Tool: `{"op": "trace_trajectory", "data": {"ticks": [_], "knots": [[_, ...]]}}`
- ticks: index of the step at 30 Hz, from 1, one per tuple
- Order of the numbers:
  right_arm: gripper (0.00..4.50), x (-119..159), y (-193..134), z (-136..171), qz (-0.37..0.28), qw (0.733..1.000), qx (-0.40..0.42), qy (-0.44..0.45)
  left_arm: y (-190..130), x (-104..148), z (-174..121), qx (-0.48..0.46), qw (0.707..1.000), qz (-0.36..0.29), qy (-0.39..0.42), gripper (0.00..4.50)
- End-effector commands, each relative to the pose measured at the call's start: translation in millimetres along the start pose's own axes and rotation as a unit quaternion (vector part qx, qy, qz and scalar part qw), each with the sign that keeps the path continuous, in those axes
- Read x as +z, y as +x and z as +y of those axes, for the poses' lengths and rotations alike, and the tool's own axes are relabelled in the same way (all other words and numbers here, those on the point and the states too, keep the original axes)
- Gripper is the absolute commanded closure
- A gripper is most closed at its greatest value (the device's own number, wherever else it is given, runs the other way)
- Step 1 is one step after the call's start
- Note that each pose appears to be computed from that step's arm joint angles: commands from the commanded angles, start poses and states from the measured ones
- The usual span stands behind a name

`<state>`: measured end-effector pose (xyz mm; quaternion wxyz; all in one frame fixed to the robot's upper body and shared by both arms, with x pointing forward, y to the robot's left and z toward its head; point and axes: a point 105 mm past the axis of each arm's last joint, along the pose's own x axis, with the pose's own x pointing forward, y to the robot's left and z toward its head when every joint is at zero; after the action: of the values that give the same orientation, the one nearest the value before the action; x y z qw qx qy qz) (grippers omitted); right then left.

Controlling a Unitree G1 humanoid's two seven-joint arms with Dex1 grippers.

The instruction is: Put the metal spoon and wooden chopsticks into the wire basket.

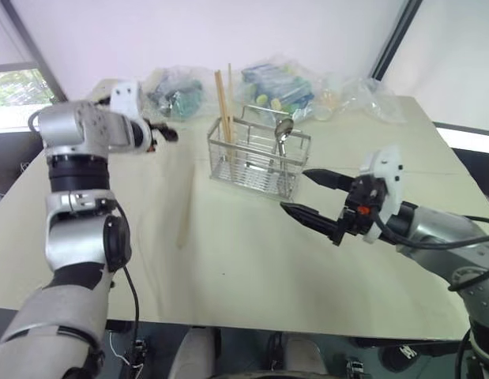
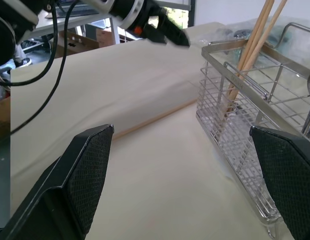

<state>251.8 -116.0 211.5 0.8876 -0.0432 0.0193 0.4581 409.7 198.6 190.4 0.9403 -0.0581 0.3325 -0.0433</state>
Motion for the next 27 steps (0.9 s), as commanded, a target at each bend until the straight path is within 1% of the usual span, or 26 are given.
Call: {"op": "trace_trajectory", "data": {"ticks": [1,4,11,15,20,25,27], "knots": [[0.00,8,1,0,-0.019,1.000,0.004,-0.016,-11,-7,-11,-0.010,0.999,0.017,0.029,0.04],[0.00,6,2,2,-0.017,1.000,0.006,-0.018,-7,-23,-16,-0.017,0.998,0.047,0.041,0.04],[0.00,6,3,6,-0.022,1.000,0.006,-0.014,5,-42,-32,-0.036,0.994,0.075,0.063,0.04],[0.00,6,0,2,-0.023,1.000,-0.005,-0.011,15,-61,-38,-0.043,0.990,0.102,0.087,0.04],[0.00,6,0,2,-0.024,1.000,-0.006,-0.011,24,-73,-39,-0.042,0.989,0.124,0.072,0.04],[0.00,6,0,2,-0.024,1.000,-0.008,-0.012,28,-75,-45,-0.053,0.988,0.132,0.057,0.04],[0.00,5,0,3,-0.024,1.000,-0.009,-0.011,28,-73,-45,-0.055,0.989,0.128,0.051,0.57]]}}
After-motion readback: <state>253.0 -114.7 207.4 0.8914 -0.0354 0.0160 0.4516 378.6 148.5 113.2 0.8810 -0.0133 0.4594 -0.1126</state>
